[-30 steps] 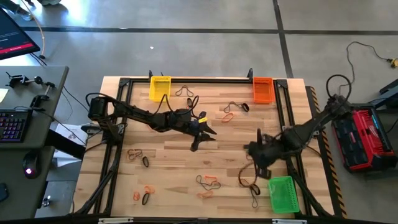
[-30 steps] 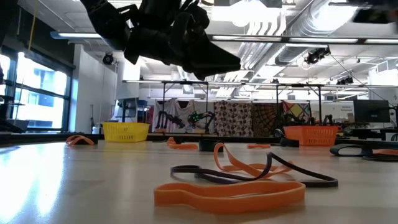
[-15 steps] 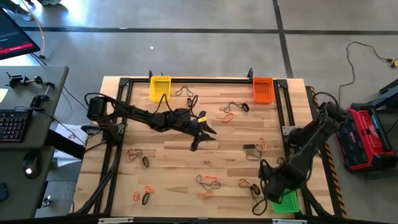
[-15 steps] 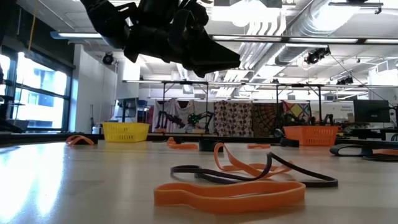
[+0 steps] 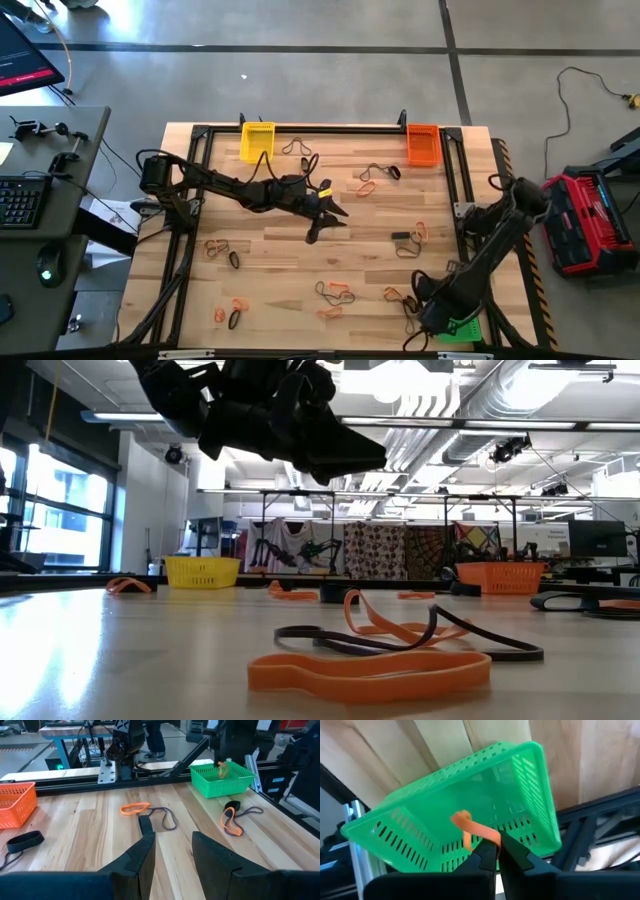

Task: Sort rubber bands into baskets
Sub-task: Put the orange rubber band into the green bin, then put the black rubber band into the orange bin

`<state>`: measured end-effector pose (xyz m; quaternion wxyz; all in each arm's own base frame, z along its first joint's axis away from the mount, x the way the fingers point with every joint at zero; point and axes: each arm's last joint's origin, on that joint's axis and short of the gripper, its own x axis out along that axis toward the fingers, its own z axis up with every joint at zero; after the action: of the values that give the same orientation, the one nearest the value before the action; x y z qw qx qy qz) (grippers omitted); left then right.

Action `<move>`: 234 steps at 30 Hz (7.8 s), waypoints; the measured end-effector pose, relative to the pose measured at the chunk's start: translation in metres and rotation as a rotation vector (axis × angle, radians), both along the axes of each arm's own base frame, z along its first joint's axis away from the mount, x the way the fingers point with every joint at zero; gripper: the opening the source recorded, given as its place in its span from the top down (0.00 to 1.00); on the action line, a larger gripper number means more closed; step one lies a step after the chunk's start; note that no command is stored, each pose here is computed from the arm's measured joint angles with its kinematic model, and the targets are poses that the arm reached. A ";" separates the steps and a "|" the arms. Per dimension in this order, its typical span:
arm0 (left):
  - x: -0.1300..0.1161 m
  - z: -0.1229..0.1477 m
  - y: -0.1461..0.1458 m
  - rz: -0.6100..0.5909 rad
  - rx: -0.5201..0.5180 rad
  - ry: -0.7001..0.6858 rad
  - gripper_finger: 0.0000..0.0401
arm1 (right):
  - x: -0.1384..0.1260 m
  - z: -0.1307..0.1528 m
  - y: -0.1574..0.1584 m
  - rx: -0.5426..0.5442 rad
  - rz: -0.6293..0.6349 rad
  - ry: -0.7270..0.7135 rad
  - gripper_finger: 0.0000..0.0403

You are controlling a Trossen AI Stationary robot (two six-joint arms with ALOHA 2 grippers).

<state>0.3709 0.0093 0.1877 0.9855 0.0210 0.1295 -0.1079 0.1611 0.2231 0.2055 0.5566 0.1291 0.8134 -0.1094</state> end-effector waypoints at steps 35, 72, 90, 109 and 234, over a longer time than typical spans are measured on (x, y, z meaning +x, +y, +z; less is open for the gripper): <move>-0.006 0.010 -0.001 -0.002 -0.002 0.034 0.70 | -0.022 -0.043 0.001 0.078 -0.027 0.081 0.68; -0.052 -0.021 -0.012 -0.028 -0.018 -0.128 0.95 | 0.055 -0.025 0.013 -0.038 -0.239 -0.358 0.60; -0.052 -0.021 -0.012 -0.028 -0.007 -0.125 0.95 | 0.060 -0.054 0.005 -0.166 -0.268 -0.219 0.61; -0.052 -0.022 -0.011 -0.005 -0.002 -0.121 0.95 | 0.060 -0.058 0.007 -0.094 -0.148 -0.157 0.96; -0.053 -0.028 -0.009 0.091 -0.023 -0.051 0.95 | 0.017 -0.003 -0.362 -0.825 -0.647 -0.782 1.00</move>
<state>0.3181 0.0004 0.1595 0.9925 0.0066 0.1042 -0.0639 0.1777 -0.1393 0.2020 0.7542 0.1734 0.3624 -0.5194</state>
